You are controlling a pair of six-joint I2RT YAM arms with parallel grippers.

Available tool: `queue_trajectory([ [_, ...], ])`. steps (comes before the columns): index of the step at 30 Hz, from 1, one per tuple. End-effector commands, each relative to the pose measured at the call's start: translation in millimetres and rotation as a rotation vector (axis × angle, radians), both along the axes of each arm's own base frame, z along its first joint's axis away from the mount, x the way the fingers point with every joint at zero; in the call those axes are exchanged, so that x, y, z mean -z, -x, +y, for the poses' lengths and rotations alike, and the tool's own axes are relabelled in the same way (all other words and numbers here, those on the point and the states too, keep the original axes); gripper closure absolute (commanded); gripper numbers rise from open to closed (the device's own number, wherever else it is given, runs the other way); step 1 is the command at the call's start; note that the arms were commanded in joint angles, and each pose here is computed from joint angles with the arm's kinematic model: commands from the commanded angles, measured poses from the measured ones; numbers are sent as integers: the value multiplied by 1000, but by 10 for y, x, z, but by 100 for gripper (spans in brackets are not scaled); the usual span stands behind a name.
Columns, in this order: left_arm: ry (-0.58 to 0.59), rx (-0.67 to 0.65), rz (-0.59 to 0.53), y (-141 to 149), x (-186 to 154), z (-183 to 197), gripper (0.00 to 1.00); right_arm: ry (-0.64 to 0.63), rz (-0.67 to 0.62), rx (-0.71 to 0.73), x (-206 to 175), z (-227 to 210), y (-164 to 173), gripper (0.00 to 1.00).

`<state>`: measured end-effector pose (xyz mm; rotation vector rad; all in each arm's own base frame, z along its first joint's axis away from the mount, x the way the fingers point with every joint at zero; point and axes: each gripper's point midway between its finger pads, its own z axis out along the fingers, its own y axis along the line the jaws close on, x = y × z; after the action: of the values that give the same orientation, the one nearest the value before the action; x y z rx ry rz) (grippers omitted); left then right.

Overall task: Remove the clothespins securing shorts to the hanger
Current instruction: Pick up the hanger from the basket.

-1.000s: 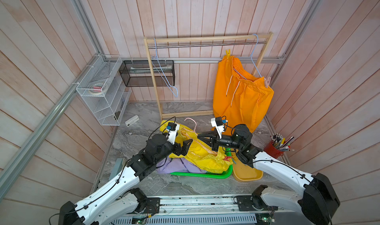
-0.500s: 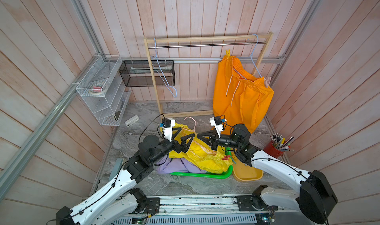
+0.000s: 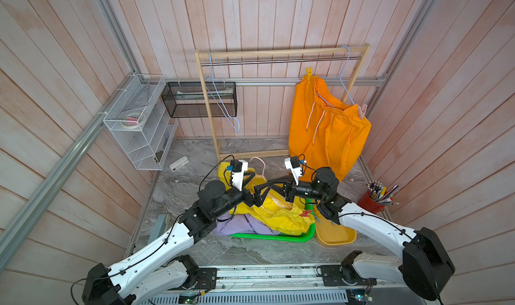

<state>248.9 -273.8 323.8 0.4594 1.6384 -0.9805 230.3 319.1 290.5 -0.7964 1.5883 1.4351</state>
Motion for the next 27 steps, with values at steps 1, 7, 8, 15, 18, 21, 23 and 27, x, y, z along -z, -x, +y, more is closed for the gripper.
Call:
queue_trajectory([
  [1,40,2,-95,-21,-275,-35,4,-73,-77,-42,-283,18,55,100],
  [7,32,10,-116,-88,-312,-120,26,-75,-67,-66,-263,36,82,100],
  [8,31,7,-118,-98,-307,-126,30,-76,-67,-69,-259,36,88,100],
  [15,22,-14,-127,-142,-288,-115,72,-78,-68,-69,-253,26,98,100],
  [18,19,-23,-128,-149,-283,-103,88,-78,-66,-69,-249,29,93,100],
  [21,16,-34,-135,-154,-293,-83,100,-79,-60,-70,-249,30,92,98],
  [23,-5,-38,-149,-153,-278,-72,100,-84,-56,-69,-263,24,97,86],
  [27,-47,-32,-194,-104,-264,-39,100,-96,-75,-67,-377,-24,150,70],
])
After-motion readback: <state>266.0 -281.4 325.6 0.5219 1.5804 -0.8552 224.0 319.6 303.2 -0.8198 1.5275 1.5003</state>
